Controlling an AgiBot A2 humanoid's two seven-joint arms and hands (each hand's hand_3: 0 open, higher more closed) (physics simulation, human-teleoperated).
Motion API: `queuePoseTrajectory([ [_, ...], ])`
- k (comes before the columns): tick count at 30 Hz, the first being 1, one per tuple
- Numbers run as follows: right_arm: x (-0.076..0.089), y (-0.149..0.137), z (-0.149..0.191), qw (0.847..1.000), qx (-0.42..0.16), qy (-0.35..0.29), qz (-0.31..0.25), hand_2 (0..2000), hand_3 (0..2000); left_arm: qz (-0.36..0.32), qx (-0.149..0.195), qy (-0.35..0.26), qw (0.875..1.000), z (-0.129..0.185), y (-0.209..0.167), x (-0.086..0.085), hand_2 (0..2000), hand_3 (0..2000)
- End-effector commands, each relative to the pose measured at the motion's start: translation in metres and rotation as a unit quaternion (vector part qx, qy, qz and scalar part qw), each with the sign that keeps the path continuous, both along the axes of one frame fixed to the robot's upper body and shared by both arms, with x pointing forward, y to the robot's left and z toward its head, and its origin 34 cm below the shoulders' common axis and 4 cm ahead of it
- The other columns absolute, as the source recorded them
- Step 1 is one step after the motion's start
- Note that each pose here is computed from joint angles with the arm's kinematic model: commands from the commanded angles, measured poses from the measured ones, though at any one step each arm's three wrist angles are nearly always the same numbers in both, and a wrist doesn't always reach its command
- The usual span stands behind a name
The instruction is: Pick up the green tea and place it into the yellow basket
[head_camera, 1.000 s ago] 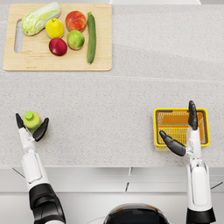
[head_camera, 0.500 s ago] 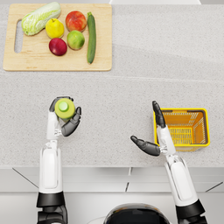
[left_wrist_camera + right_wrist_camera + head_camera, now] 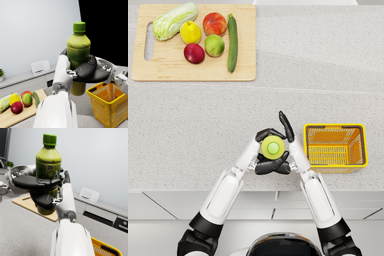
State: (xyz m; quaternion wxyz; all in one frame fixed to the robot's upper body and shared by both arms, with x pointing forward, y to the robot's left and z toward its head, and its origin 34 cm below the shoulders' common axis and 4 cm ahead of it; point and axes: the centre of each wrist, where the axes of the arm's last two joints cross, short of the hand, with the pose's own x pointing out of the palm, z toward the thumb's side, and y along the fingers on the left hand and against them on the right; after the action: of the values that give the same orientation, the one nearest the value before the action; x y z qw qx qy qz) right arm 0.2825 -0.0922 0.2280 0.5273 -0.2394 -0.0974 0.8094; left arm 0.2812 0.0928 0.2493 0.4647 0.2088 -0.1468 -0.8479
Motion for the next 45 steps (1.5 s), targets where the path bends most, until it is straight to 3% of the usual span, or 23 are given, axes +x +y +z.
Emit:
queuePoseTrajectory([
  [1,0.007,0.003,0.009,1.000,0.003,-0.007,0.006,0,0,-0.030,0.006,-0.014,0.999,0.005,-0.016,-0.011,2000,2000],
  [3,0.008,0.003,0.013,1.000,-0.004,-0.011,0.025,0,0,-0.023,0.007,-0.009,1.000,0.002,-0.018,-0.011,2000,2000],
  [4,0.008,0.002,0.012,0.999,-0.009,-0.009,0.031,1361,327,-0.017,0.006,-0.010,1.000,0.002,-0.017,-0.011,2000,2000],
  [5,0.008,0.002,0.012,0.996,-0.042,-0.006,0.082,2000,653,-0.020,0.010,-0.012,1.000,0.002,-0.016,-0.011,2000,2000],
  [9,0.009,0.002,0.012,0.988,-0.083,-0.003,0.131,2000,1960,-0.032,0.027,-0.013,0.999,-0.001,-0.013,-0.012,2000,2000],
  [10,0.010,0.002,0.014,0.987,-0.088,-0.005,0.137,2000,2000,-0.035,0.032,-0.015,0.999,-0.001,-0.011,-0.013,639,1673],
  [11,0.011,0.000,0.015,0.989,-0.081,-0.006,0.123,2000,2000,-0.022,0.027,-0.015,0.999,-0.001,-0.008,-0.013,0,1347],
  [15,0.025,-0.035,0.038,0.999,-0.003,-0.034,0.008,2000,2000,0.052,-0.018,-0.045,0.997,0.018,0.031,-0.014,0,40],
  [18,0.031,-0.073,0.051,0.994,0.051,-0.056,-0.082,2000,2000,0.134,-0.056,-0.052,0.988,0.027,0.075,-0.006,0,0],
  [24,0.020,-0.124,0.040,0.987,0.075,-0.044,-0.138,2000,2000,0.257,-0.103,-0.023,0.961,0.015,0.144,0.004,0,0],
  [27,0.019,-0.133,0.017,0.979,0.083,0.031,-0.181,2000,2000,0.285,-0.109,0.009,0.952,0.000,0.159,0.012,0,0],
  [30,0.026,-0.139,-0.001,0.963,0.075,0.149,-0.213,2000,2000,0.288,-0.108,0.025,0.951,-0.010,0.160,0.011,0,0],
  [33,0.031,-0.142,-0.011,0.950,0.072,0.200,-0.227,2000,2000,0.289,-0.109,0.027,0.951,-0.011,0.160,0.011,0,0],
  [34,0.032,-0.141,-0.014,0.949,0.068,0.212,-0.225,639,1673,0.289,-0.110,0.030,0.950,-0.012,0.160,0.012,0,0],
  [35,0.031,-0.139,-0.015,0.946,0.069,0.217,-0.230,0,1347,0.285,-0.108,0.031,0.952,-0.012,0.156,0.014,0,0],
  [37,0.026,-0.135,-0.008,0.949,0.083,0.184,-0.242,0,693,0.270,-0.104,0.029,0.957,-0.010,0.147,0.016,0,0],
  [39,0.021,-0.129,0.021,0.965,0.102,0.058,-0.233,0,40,0.264,-0.111,0.007,0.958,0.006,0.144,0.021,0,0],
  [42,0.021,-0.129,0.064,0.965,0.115,-0.061,-0.226,0,0,0.268,-0.125,-0.048,0.954,0.046,0.152,0.029,0,0],
  [45,0.028,-0.141,0.072,0.958,0.128,-0.085,-0.243,0,0,0.291,-0.146,-0.062,0.944,0.062,0.170,0.036,0,0],
])
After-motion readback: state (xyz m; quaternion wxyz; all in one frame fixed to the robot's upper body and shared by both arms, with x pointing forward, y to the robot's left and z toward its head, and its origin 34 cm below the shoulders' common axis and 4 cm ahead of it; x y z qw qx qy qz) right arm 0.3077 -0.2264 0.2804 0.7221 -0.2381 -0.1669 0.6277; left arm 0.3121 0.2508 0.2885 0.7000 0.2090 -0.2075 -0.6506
